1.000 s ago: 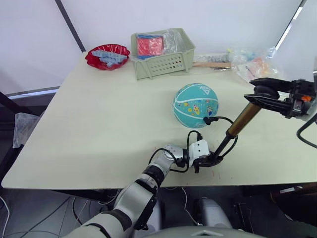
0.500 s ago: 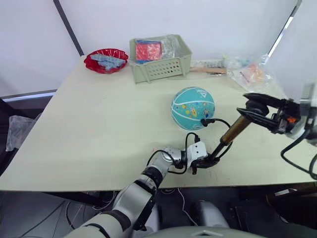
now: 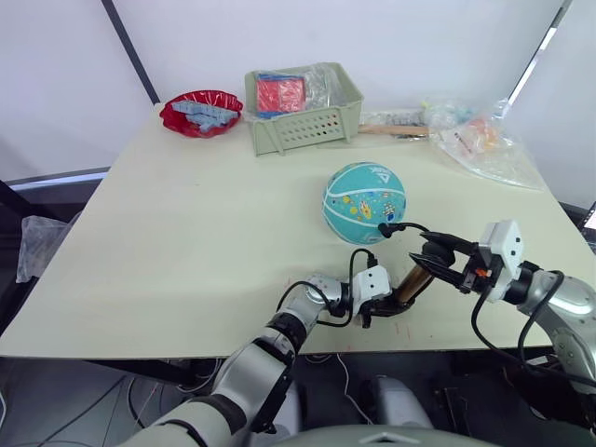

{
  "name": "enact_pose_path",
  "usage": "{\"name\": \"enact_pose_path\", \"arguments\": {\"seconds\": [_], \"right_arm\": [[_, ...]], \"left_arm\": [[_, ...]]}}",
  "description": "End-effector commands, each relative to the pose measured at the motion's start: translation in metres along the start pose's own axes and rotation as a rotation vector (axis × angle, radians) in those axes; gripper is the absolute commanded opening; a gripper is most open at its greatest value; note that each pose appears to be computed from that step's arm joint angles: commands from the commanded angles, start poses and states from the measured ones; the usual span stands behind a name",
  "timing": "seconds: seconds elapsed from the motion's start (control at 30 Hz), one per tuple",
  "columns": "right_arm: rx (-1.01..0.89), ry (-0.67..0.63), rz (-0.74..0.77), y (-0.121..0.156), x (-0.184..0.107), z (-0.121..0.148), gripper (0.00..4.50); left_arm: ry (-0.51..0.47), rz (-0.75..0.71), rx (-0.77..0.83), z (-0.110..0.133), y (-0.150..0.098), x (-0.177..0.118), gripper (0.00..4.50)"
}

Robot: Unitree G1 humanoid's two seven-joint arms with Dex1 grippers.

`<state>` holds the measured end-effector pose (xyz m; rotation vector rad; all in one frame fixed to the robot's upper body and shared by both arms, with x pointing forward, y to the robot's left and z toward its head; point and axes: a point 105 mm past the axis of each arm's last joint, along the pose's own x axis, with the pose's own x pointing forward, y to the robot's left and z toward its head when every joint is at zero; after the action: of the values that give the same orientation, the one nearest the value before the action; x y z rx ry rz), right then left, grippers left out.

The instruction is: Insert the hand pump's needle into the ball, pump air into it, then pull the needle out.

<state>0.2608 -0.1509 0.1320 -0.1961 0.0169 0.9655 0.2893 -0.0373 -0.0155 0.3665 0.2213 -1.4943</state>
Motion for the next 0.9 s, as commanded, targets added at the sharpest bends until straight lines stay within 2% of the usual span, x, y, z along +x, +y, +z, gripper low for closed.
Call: {"name": "enact_pose_path", "arguments": {"seconds": [0.03, 0.37, 0.57, 0.7, 0.9], "right_arm": [[0.085, 0.049, 0.032, 0.005, -0.001, -0.012, 1.63], [0.02, -0.108, 0.036, -0.018, -0.008, 0.066, 1.63], [-0.015, -0.138, 0.027, -0.029, -0.015, 0.093, 1.63], [-0.074, -0.173, 0.0, -0.04, -0.027, 0.121, 1.63], [-0.131, -0.203, -0.04, -0.05, -0.043, 0.15, 1.63]], "left_arm": [[0.117, -0.024, -0.094, -0.038, -0.016, -0.01, 1.15], [0.113, -0.026, -0.098, -0.038, -0.017, -0.009, 1.15], [0.112, -0.028, -0.099, -0.038, -0.017, -0.008, 1.15], [0.113, -0.027, -0.099, -0.038, -0.017, -0.008, 1.15], [0.115, -0.028, -0.097, -0.038, -0.017, -0.008, 1.15]]}}
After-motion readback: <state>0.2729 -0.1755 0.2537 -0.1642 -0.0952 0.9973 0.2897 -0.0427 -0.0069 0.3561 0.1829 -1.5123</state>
